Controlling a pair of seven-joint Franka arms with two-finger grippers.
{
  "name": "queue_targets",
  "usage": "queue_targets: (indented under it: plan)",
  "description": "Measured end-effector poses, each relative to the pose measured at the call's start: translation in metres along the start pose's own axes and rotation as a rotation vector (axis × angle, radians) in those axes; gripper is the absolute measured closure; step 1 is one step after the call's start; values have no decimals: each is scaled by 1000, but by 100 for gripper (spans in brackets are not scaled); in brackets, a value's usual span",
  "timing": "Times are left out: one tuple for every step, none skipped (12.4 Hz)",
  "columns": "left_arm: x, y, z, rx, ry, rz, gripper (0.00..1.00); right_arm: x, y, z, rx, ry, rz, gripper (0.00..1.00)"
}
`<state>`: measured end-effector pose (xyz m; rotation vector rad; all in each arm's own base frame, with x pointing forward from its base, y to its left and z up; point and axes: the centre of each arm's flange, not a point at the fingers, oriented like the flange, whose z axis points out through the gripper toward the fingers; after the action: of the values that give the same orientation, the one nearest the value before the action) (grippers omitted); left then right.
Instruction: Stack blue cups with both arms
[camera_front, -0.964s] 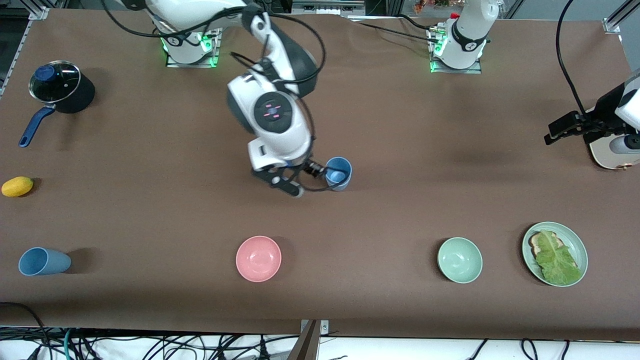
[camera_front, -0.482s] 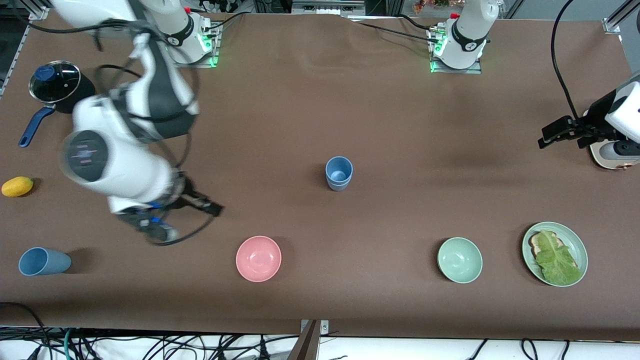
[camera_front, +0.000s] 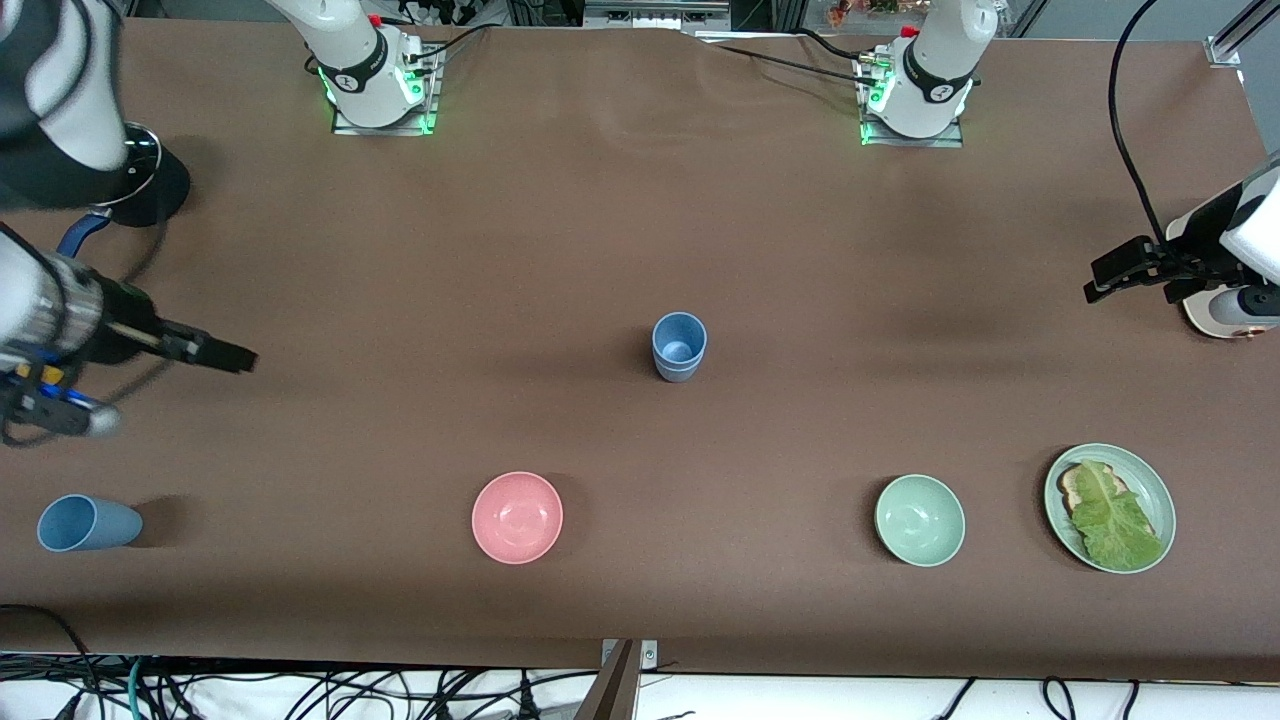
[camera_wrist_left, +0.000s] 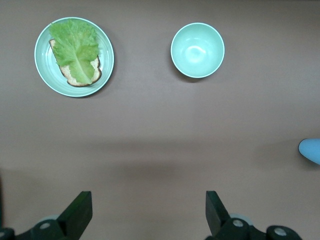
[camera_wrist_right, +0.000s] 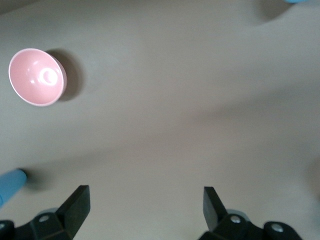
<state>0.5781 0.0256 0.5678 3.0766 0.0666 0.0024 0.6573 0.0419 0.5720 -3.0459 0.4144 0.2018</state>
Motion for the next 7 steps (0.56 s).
queue_targets:
  plan:
    - [1, 0, 0, 0, -4, 1, 0, -12, 16, -11, -3, -1, -20, 0]
    - [2, 0, 1, 1, -7, 1, 0, -25, 28, -17, -5, -8, -35, 0]
    - [2, 0, 2, 1, -10, 2, 0, -38, 36, -18, -6, -20, -41, 0]
    - [3, 0, 3, 1, -13, 3, 0, -49, 40, -15, -7, -31, -44, 0]
    - [4, 0, 4, 2, -14, 3, 0, -58, 44, -11, -7, -38, -44, 0]
    - [5, 1, 5, 2, -16, 4, 0, -64, 46, -6, -6, -41, -45, 0]
    - [6, 1, 5, 2, -17, 4, 0, -67, 47, -3, -6, -44, -47, 0]
